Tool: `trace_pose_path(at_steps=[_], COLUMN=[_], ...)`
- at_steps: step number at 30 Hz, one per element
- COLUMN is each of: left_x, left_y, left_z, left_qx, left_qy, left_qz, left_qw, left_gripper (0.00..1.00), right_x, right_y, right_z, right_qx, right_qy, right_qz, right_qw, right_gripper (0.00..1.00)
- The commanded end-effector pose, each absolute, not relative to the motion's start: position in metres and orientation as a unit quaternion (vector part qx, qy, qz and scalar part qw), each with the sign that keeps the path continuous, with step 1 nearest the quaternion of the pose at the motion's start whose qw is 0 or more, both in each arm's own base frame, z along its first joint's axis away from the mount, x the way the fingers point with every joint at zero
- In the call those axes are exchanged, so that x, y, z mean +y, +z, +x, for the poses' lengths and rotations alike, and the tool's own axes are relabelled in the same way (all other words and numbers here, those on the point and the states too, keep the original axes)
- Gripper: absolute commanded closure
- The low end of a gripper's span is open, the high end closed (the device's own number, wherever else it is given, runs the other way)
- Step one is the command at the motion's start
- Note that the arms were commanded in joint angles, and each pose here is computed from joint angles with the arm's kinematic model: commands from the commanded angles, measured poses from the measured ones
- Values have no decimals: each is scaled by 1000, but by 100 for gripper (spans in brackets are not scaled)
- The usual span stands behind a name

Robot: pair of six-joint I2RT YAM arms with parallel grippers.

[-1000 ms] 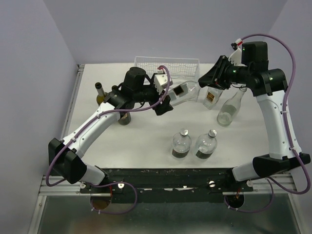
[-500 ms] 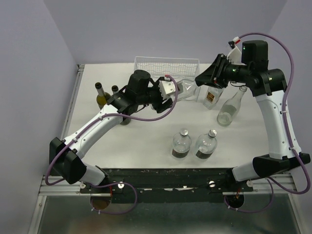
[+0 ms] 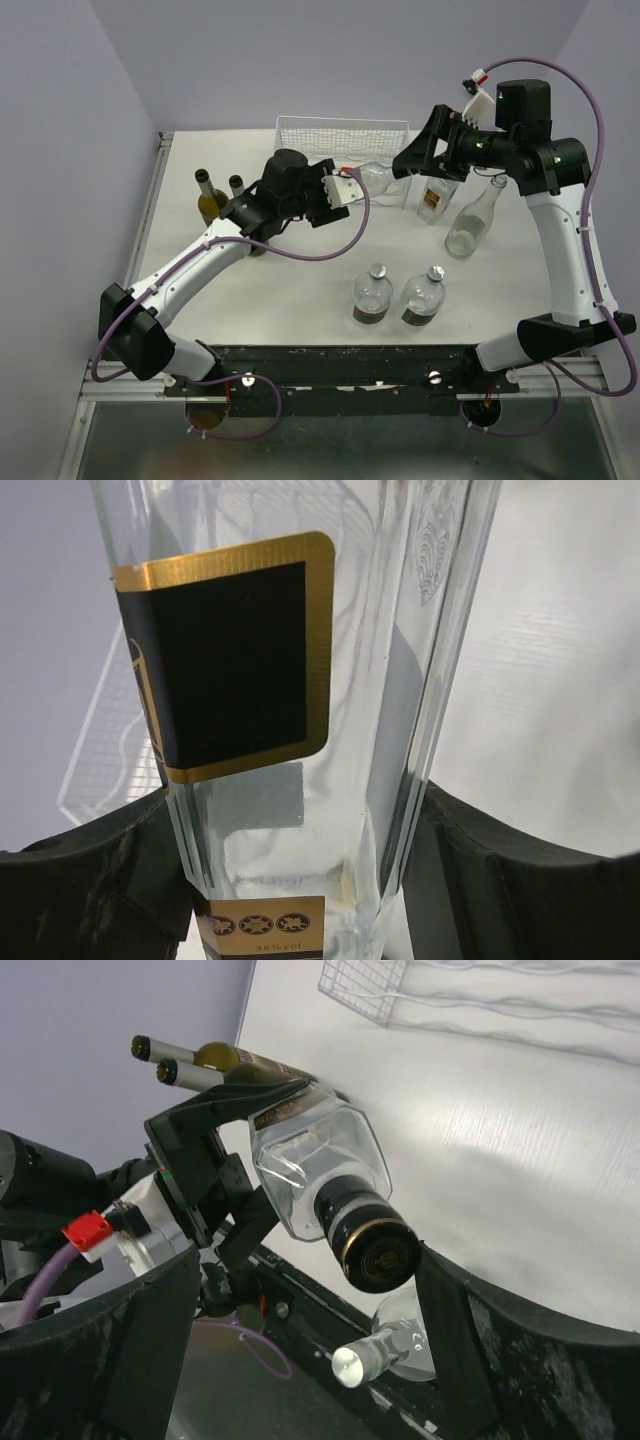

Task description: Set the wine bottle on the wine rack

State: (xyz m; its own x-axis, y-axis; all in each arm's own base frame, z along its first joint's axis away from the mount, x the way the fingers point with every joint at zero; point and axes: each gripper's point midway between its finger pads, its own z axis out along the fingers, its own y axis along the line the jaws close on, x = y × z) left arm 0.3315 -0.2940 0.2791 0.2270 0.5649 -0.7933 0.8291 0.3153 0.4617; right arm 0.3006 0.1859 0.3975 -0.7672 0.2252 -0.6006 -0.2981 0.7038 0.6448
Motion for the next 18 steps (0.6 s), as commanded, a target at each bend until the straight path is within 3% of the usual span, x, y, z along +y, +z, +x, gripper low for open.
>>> trace_pose_path(at_steps=[1, 9, 13, 18], left_x=[-285, -282, -292, -302], left_y=[364, 394, 410, 432], left_z=[343, 357, 355, 346], left_qx=[473, 344, 293, 240], left_qy=[5, 151, 167, 168], left_qz=[579, 617, 626, 628], left_qw=[664, 691, 703, 721], left_gripper=[100, 100, 100, 100], right_x=[180, 172, 175, 146], right_y=[426, 445, 435, 410], right_z=[296, 288, 278, 286], right_qx=[838, 830, 830, 854], right_qy=[371, 338, 340, 249], right_qz=[-60, -122, -166, -166], right_qw=[396, 428, 409, 426], right_gripper=[5, 5, 5, 6])
